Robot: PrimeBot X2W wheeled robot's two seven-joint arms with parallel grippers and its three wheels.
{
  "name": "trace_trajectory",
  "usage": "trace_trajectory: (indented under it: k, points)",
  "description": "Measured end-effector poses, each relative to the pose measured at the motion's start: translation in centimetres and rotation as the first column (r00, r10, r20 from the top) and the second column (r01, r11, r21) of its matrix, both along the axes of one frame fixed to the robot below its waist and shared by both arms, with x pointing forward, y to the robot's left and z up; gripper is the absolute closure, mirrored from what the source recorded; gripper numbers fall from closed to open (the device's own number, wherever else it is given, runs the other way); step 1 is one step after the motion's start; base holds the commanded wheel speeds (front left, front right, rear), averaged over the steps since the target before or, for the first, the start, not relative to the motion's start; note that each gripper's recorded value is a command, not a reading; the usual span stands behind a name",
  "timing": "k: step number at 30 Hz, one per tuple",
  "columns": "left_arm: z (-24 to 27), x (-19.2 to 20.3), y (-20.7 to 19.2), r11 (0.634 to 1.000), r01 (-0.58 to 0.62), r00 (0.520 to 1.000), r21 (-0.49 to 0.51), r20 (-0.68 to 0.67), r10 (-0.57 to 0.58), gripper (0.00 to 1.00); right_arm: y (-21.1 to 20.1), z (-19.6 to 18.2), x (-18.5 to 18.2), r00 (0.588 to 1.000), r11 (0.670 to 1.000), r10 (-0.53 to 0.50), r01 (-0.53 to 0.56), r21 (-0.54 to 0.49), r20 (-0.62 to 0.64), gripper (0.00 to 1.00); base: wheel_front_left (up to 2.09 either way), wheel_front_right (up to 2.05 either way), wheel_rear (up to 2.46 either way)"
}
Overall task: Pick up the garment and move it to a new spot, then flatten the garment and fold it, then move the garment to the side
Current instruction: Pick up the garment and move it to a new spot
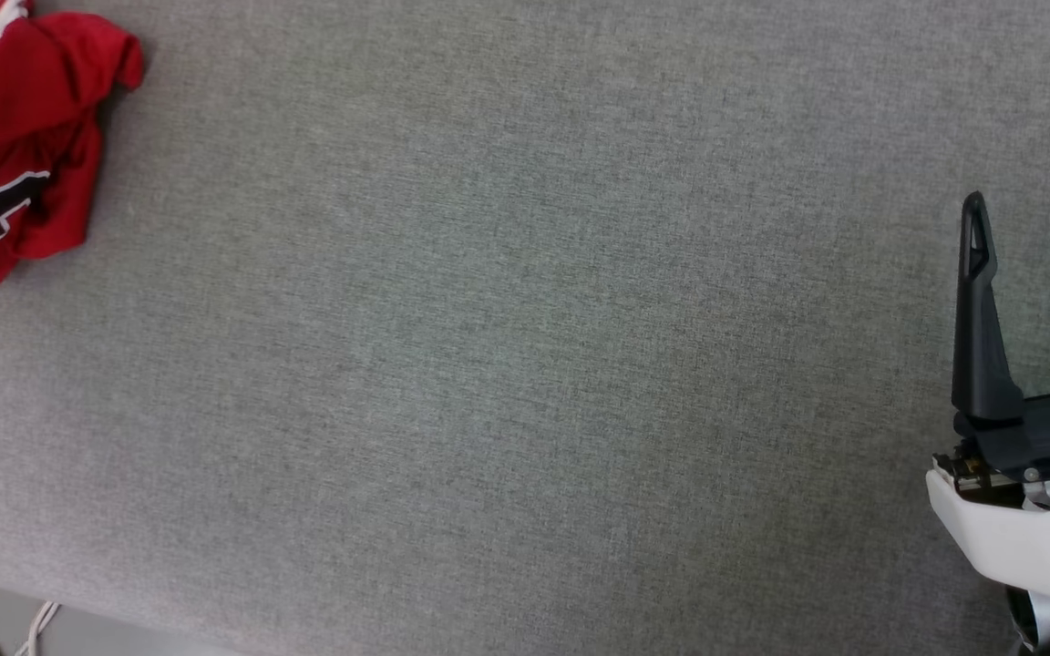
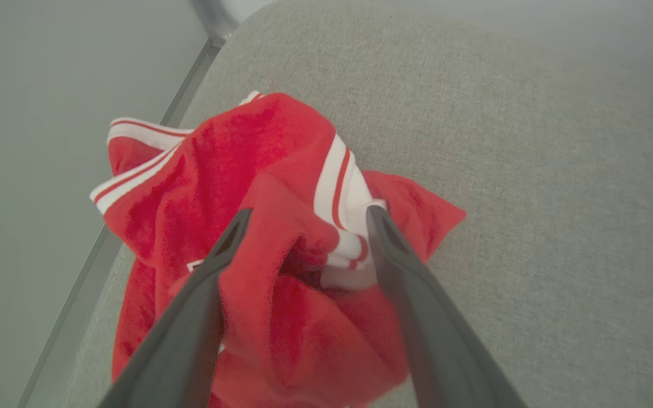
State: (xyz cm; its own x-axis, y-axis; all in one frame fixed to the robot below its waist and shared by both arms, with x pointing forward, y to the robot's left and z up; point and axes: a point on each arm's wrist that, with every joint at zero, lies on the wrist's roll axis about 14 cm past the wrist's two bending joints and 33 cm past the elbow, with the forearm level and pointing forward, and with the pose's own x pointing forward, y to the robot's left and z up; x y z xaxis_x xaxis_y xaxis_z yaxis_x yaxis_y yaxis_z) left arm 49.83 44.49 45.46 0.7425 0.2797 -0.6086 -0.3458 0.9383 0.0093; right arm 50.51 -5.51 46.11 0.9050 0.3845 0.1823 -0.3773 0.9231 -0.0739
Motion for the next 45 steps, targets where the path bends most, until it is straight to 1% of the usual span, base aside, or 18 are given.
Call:
trace_trajectory:
  k: [2,4,6,9,11,13,16,17,18,22,25,29,33,36,38,42,45]
  points:
    - [-1.1,-0.7,-0.4,0.998,0.013,0.995,-0.054,-0.099,-0.019,0.0,-0.2,-0.3,0.1,1.0,1.0,-0.004,0.004,-0.009,-0.004,0.0,0.0,0.0,0.0]
    - [-2.6,-2.1,-0.9,0.995,0.022,0.976,-0.098,-0.213,-0.043,0.0,-0.4,-0.7,0.1,1.0,1.0,-0.01,0.01,-0.017,-0.009,0.0,0.0,0.0,0.0]
    - [-3.8,-3.3,-1.3,0.988,0.01,0.957,-0.153,-0.283,-0.054,0.0,-0.5,-1.0,0.2,1.0,1.0,-0.014,0.014,-0.02,-0.015,0.0,0.0,0.0,0.0]
    - [-5.6,-4.6,-1.6,0.984,0.001,0.926,-0.177,-0.372,-0.067,0.0,-0.7,-1.6,0.2,0.999,1.0,-0.019,0.018,-0.024,-0.027,0.0,0.0,0.0,0.0]
    - [-7.4,-6.0,-2.2,0.981,-0.004,0.892,-0.195,-0.445,-0.084,0.0,-0.8,-2.0,0.2,0.999,0.999,-0.02,0.019,-0.028,-0.039,0.0,0.0,0.0,0.0]
    - [-8.2,-6.1,-2.7,0.977,-0.01,0.886,-0.212,-0.454,-0.089,0.0,-0.8,-2.3,0.1,0.999,0.999,-0.019,0.017,-0.029,-0.046,0.0,0.0,0.0,0.0]
    - [-9.0,-6.2,-3.4,0.977,0.007,0.875,-0.211,-0.472,-0.108,0.0,-0.6,-2.3,0.0,0.999,0.999,-0.014,0.012,-0.03,-0.05,0.0,0.0,0.0,0.0]
    - [-8.9,-6.1,-3.4,0.978,0.012,0.876,-0.208,-0.47,-0.111,0.72,-0.6,-2.2,0.0,0.999,1.0,-0.013,0.011,-0.03,-0.05,0.0,0.0,0.0,0.0]
    - [-8.8,-6.2,-3.4,0.979,0.018,0.877,-0.203,-0.468,-0.113,1.0,-0.6,-2.1,-0.1,0.999,0.999,-0.012,0.011,-0.03,-0.049,0.0,0.0,0.0,0.0]
    - [-7.6,-5.5,-3.6,0.981,0.043,0.9,-0.19,-0.418,-0.121,1.0,-0.6,-1.3,-0.2,0.999,1.0,-0.013,0.012,-0.02,-0.042,0.0,0.0,0.0,0.0]
    - [-5.8,-5.3,-3.1,0.985,0.072,0.914,-0.156,-0.384,-0.128,1.0,-0.8,-0.3,-0.3,0.999,1.0,-0.016,0.016,0.004,-0.033,0.0,0.0,0.0,0.0]
    - [-2.0,-4.0,-3.3,0.983,0.164,0.933,-0.079,-0.31,-0.181,1.0,-0.7,1.2,-0.7,1.0,1.0,-0.013,0.013,0.026,-0.016,0.0,0.0,0.0,0.0]
    - [2.3,-2.7,-4.4,0.966,0.259,0.941,-0.006,-0.225,-0.254,1.0,-0.4,3.2,-1.3,1.0,0.999,-0.003,0.002,0.054,0.009,0.0,0.0,0.0,0.0]
    - [5.9,-1.6,-6.0,0.94,0.336,0.933,0.052,-0.156,-0.325,1.0,-0.6,4.6,-1.9,1.0,0.998,-0.005,0.003,0.067,0.028,0.0,0.0,0.0,0.0]
    - [8.0,-1.0,-7.6,0.917,0.391,0.917,0.083,-0.117,-0.38,1.0,-0.9,5.3,-2.5,0.999,0.997,-0.01,0.008,0.071,0.032,0.0,0.0,0.0,0.0]
    - [12.0,0.1,-11.4,0.863,0.488,0.873,0.13,-0.036,-0.487,1.0,-1.8,6.9,-3.4,0.998,0.996,-0.031,0.027,0.085,0.053,0.0,0.0,0.0,0.0]
    - [14.9,1.0,-15.1,0.814,0.559,0.82,0.157,0.041,-0.571,1.0,-2.5,7.9,-4.2,0.997,0.995,-0.047,0.041,0.087,0.065,0.0,0.0,0.0,0.0]
